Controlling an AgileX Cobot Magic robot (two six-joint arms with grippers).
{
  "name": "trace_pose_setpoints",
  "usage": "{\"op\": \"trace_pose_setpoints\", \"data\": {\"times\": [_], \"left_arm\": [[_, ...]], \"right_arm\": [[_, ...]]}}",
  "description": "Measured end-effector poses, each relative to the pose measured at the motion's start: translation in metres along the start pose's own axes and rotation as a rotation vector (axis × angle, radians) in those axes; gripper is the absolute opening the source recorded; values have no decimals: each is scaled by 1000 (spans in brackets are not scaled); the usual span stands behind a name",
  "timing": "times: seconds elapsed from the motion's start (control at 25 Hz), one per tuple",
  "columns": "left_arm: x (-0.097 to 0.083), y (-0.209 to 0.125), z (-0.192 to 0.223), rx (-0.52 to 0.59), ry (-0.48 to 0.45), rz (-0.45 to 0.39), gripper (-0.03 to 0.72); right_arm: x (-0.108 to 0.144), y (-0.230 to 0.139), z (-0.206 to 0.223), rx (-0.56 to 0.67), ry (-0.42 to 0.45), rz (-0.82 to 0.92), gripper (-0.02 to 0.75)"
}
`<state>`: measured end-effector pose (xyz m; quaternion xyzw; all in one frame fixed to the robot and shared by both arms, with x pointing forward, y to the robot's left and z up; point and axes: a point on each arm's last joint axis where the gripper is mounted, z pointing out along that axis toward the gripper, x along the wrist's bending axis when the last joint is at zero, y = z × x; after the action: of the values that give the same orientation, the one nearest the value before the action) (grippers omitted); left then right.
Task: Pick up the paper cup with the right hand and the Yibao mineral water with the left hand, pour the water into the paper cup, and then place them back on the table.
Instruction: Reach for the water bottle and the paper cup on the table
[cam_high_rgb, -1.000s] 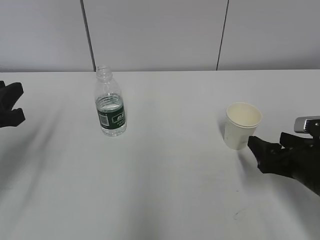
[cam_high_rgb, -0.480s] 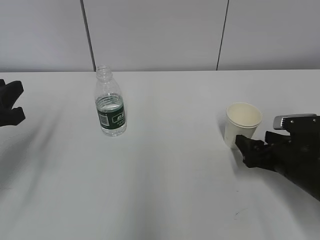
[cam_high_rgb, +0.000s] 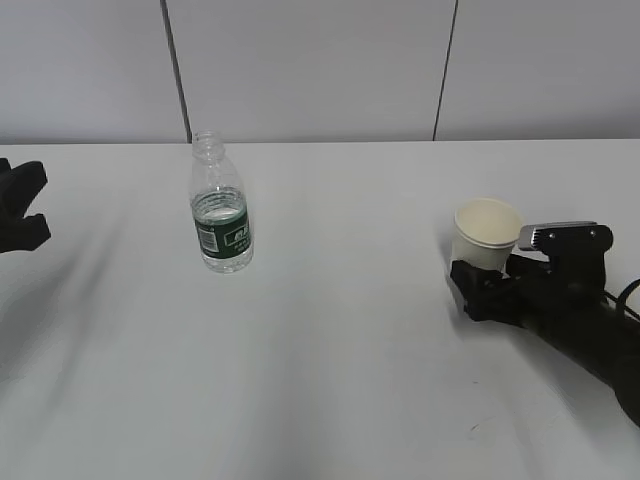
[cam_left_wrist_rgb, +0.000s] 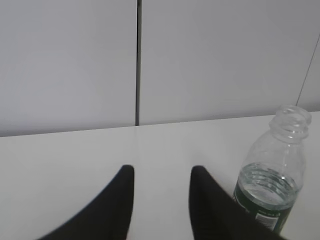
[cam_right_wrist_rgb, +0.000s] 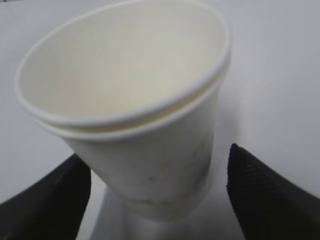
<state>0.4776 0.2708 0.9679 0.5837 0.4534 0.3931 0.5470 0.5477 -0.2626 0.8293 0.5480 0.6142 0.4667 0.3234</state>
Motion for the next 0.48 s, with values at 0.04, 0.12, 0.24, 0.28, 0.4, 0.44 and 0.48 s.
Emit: {"op": "trace_pose_setpoints", "data": {"times": [0.04, 0.12, 0.24, 0.28, 0.4, 0.44, 0.48], "left_arm": [[0, 0, 0, 0, 0, 0, 241], [0, 0, 0, -1, 0, 0, 241], [0, 0, 0, -1, 0, 0, 241], [0, 0, 0, -1, 0, 0, 241], [0, 0, 0, -1, 0, 0, 241], [0, 0, 0, -1, 0, 0, 241], [0, 0, 0, -1, 0, 0, 241]], "right_arm": [[0, 0, 2, -2, 0, 1, 661], [-1, 0, 6, -7, 0, 3, 661], [-1, 1, 9, -16, 3, 1, 661], [-1, 2, 11, -20, 3, 0, 661], [-2, 3, 12, -27, 3, 0, 661], [-2, 4, 13, -30, 3, -1, 661], [-2, 4, 14, -32, 4, 0, 661]]}}
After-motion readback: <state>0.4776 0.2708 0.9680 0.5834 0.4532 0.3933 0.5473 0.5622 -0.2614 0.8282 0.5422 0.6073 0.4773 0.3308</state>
